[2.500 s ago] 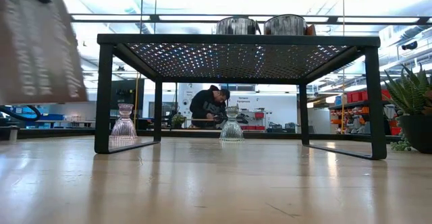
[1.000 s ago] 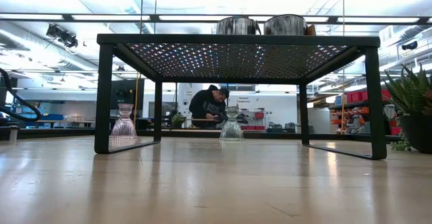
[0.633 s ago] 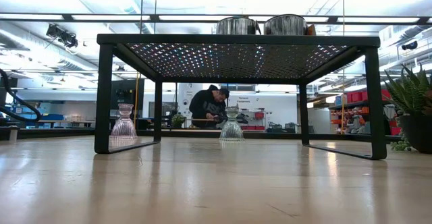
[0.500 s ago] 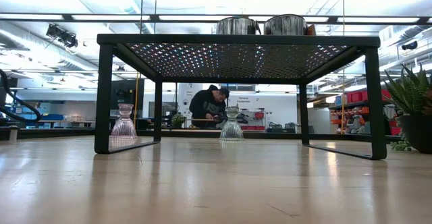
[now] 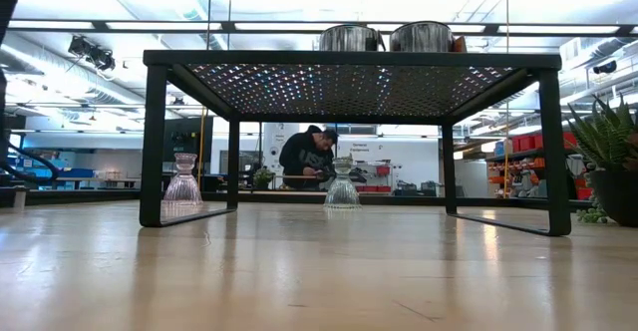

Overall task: Pick & Place candle stick holders
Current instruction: Put the brown scented candle on the shelf aligned with the other scented candles

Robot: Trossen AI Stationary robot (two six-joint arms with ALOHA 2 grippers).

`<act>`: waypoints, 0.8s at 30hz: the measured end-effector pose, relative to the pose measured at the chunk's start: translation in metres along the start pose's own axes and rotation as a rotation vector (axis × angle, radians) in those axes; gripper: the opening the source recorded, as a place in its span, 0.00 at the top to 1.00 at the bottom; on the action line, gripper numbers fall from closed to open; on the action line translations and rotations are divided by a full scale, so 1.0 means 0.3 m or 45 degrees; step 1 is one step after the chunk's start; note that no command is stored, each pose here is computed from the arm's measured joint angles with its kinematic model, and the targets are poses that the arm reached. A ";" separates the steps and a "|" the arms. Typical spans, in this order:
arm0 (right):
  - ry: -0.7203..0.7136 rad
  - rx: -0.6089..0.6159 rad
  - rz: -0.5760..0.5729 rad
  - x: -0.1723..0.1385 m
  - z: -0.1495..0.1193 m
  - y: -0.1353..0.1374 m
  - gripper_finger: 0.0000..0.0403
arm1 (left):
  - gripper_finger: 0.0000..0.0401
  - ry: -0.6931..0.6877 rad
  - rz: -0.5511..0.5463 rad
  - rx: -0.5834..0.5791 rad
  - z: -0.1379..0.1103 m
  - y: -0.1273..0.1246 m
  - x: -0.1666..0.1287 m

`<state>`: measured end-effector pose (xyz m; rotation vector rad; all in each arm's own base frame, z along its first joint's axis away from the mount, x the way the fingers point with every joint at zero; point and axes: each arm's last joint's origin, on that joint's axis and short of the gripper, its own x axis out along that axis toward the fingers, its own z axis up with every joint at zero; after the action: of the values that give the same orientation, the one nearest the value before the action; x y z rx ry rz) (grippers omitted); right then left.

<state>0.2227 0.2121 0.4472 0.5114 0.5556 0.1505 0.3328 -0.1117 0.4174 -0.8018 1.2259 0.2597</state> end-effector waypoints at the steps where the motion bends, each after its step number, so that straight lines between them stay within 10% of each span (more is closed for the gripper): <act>1: -0.002 0.004 0.002 0.000 0.000 0.001 0.32 | 0.11 -0.012 0.001 -0.003 0.025 0.014 -0.004; 14: -0.011 0.019 0.014 0.000 0.003 0.004 0.32 | 0.11 -0.101 0.019 -0.044 0.261 0.193 -0.054; 24: -0.012 0.010 0.012 0.000 0.003 0.003 0.32 | 0.11 -0.096 0.009 -0.002 0.284 0.215 -0.060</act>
<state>0.2232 0.2125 0.4485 0.5225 0.5445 0.1549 0.3516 -0.0049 0.4169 -0.7824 1.1584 0.2942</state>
